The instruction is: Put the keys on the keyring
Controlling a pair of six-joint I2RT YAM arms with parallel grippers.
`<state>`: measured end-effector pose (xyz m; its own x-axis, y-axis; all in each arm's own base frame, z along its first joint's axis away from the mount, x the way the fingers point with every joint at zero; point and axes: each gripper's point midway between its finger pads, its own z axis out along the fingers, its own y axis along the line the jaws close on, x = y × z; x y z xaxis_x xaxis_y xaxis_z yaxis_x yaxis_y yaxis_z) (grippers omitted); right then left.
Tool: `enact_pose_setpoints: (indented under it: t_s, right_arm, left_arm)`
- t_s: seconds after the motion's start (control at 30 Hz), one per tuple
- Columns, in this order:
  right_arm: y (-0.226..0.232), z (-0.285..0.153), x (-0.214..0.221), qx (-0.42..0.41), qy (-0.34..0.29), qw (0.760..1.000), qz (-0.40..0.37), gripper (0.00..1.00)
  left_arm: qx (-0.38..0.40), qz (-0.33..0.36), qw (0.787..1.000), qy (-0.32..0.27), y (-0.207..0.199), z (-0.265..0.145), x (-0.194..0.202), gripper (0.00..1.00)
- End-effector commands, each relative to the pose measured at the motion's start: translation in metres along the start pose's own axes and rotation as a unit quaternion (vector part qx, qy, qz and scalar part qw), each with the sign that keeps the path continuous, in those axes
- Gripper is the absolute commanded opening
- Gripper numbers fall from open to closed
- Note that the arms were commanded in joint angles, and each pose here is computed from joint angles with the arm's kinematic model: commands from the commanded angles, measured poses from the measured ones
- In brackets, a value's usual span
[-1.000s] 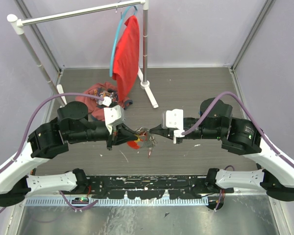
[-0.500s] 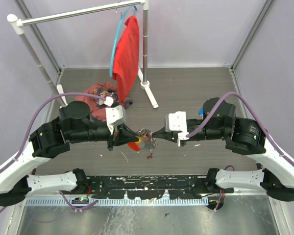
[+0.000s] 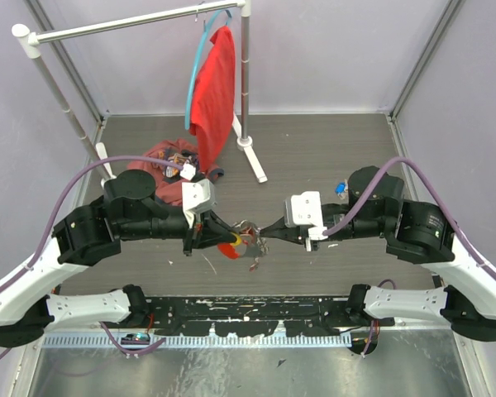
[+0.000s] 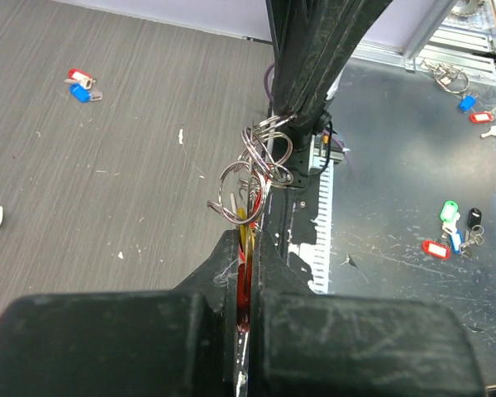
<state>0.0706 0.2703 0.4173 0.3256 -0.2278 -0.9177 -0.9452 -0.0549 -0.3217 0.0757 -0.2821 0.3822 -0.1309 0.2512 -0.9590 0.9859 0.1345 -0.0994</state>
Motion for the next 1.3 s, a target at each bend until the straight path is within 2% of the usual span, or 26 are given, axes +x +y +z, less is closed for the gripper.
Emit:
enact_pose_setpoints:
  t_s: [0.0, 0.13, 0.47, 0.67, 0.87, 1.13, 1.2, 1.27]
  right_arm:
    - [-0.002, -0.015, -0.029, 0.015, -0.053, 0.998, -0.017, 0.01]
    - [-0.003, -0.021, -0.034, 0.029, -0.071, 0.997, -0.018, 0.01]
    - [0.001, -0.034, -0.059, 0.049, -0.164, 0.985, -0.015, 0.01]
    - [0.006, -0.037, -0.072, 0.037, -0.199, 0.979, -0.013, 0.01]
    - [0.004, -0.028, -0.071, 0.033, -0.205, 0.978, 0.005, 0.01]
    - [-0.002, -0.028, -0.071, 0.052, -0.212, 0.976, 0.012, 0.01]
    - [-0.004, -0.026, -0.070, 0.056, -0.209, 0.976, 0.016, 0.00]
    - [-0.009, -0.024, -0.065, 0.070, -0.202, 0.977, 0.024, 0.01]
  left_arm:
    - [0.023, 0.009, 0.999, -0.035, -0.010, -0.006, -0.021, 0.00]
    - [0.046, 0.013, 0.998, -0.050, -0.020, -0.009, -0.025, 0.00]
    - [0.120, 0.016, 0.989, -0.080, -0.044, -0.009, -0.033, 0.01]
    - [0.123, 0.016, 0.988, -0.087, -0.045, -0.007, -0.034, 0.11]
    - [0.123, 0.015, 0.986, -0.108, -0.044, -0.004, -0.042, 0.17]
    - [0.126, 0.020, 0.985, -0.119, -0.046, -0.006, -0.047, 0.40]
    - [0.126, 0.020, 0.985, -0.119, -0.046, -0.005, -0.047, 0.39]
    - [0.119, 0.018, 0.986, -0.116, -0.043, -0.003, -0.045, 0.26]
